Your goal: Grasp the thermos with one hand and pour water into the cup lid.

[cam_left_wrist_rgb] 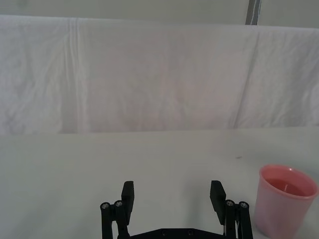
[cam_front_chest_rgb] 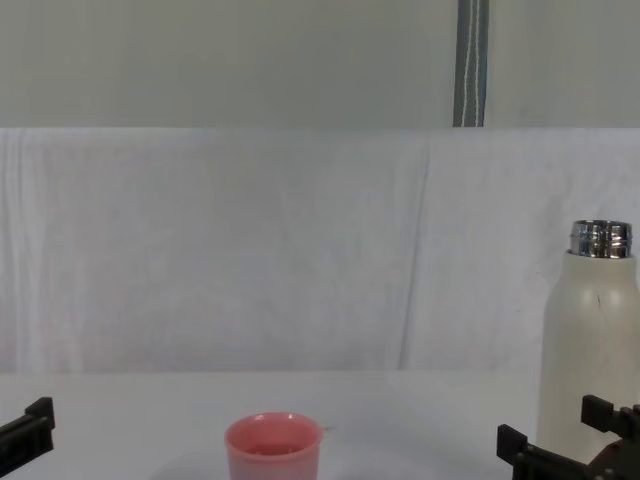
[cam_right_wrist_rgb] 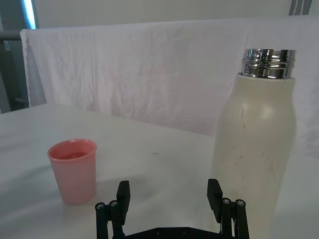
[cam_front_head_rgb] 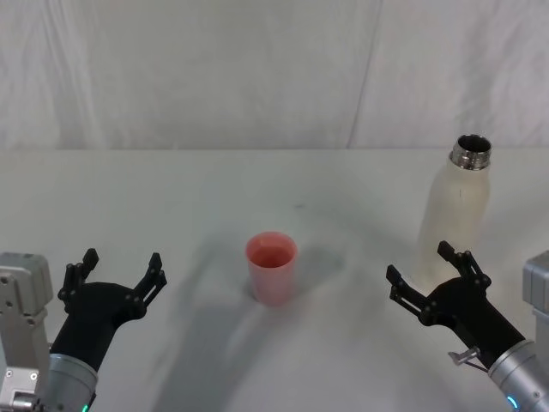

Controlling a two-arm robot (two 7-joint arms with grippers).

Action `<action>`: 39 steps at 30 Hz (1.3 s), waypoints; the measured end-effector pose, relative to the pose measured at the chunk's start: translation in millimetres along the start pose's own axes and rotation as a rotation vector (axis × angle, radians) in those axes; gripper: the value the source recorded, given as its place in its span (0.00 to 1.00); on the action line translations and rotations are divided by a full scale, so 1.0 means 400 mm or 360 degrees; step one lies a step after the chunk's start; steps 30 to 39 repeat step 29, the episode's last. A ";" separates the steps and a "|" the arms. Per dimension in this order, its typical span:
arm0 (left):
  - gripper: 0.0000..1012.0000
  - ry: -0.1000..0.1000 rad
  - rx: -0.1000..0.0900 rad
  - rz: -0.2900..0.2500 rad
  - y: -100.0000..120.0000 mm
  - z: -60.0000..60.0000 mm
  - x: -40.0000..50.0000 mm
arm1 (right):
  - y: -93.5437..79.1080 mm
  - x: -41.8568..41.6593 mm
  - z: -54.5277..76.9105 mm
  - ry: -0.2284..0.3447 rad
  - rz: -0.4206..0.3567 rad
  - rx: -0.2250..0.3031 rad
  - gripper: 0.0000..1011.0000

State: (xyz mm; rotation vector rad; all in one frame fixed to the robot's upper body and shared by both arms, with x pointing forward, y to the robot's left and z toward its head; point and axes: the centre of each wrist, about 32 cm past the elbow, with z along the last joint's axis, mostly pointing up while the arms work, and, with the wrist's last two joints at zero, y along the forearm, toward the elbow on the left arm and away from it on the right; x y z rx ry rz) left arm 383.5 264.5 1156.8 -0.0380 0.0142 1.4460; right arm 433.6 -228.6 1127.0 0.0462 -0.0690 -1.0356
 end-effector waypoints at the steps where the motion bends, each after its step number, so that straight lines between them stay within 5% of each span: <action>1: 0.99 0.0000 0.0000 0.0000 0.000 0.000 0.000 | 0.000 0.000 0.000 0.0000 0.0000 0.0000 0.99; 39: 0.99 0.0000 0.0000 0.0000 0.000 0.000 0.000 | -0.004 0.003 0.000 -0.0003 -0.0003 -0.0001 0.99</action>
